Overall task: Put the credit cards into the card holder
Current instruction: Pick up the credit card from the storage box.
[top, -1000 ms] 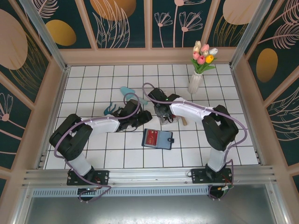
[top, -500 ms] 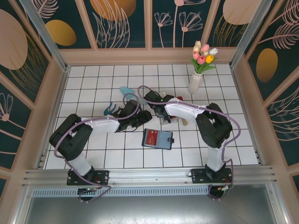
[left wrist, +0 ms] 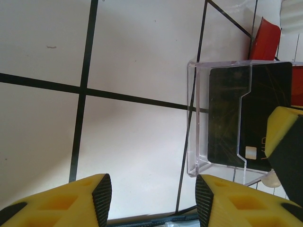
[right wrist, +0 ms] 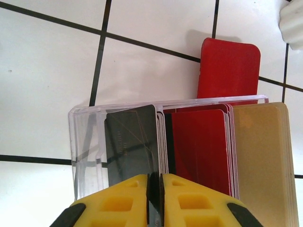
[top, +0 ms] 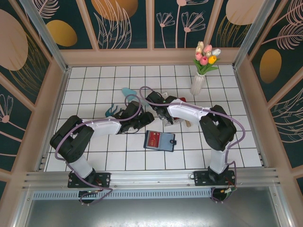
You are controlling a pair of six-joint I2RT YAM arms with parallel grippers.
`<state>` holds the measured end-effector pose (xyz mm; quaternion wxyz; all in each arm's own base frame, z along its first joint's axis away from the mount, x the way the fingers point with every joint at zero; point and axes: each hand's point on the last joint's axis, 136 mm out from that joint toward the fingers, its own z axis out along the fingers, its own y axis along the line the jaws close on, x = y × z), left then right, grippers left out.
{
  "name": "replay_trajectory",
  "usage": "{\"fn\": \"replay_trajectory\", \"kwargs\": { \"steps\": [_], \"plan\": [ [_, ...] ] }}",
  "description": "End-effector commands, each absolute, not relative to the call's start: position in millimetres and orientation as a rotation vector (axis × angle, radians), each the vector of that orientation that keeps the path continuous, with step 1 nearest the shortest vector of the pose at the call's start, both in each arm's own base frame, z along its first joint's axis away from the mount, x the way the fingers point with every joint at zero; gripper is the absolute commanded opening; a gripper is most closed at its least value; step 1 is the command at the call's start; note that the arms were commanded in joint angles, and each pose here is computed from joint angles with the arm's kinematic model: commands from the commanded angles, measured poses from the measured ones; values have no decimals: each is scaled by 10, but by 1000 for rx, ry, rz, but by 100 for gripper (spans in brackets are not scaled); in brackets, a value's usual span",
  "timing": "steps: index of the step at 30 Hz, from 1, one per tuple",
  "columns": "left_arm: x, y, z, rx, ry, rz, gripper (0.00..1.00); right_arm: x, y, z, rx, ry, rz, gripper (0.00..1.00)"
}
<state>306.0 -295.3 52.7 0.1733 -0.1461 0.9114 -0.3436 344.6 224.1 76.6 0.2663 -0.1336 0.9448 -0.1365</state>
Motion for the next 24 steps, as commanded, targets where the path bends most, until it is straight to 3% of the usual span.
{"fn": "replay_trajectory", "kwargs": {
  "steps": [1, 8, 14, 18, 24],
  "plan": [
    [3096, -2946, 545, -430, 2569, -988, 52, 3442, 2176, 959, -354, 2523, -393, 13],
    [3082, -2929, 543, -429, 2572, -982, 52, 3422, 2209, 1080, -332, 2523, -327, 5],
    [3097, -2938, 669, -409, 2541, -1001, 52, 3331, 2320, 1424, -260, 2510, -96, 0],
    [3129, -2980, 921, -365, 2473, -1089, 55, 3216, 2435, 1777, -157, 2460, 268, 0],
    [3064, -3207, 1476, -255, 2287, -1453, 62, 2973, 2418, 2247, 49, 2259, 977, 0]
  ]
}}
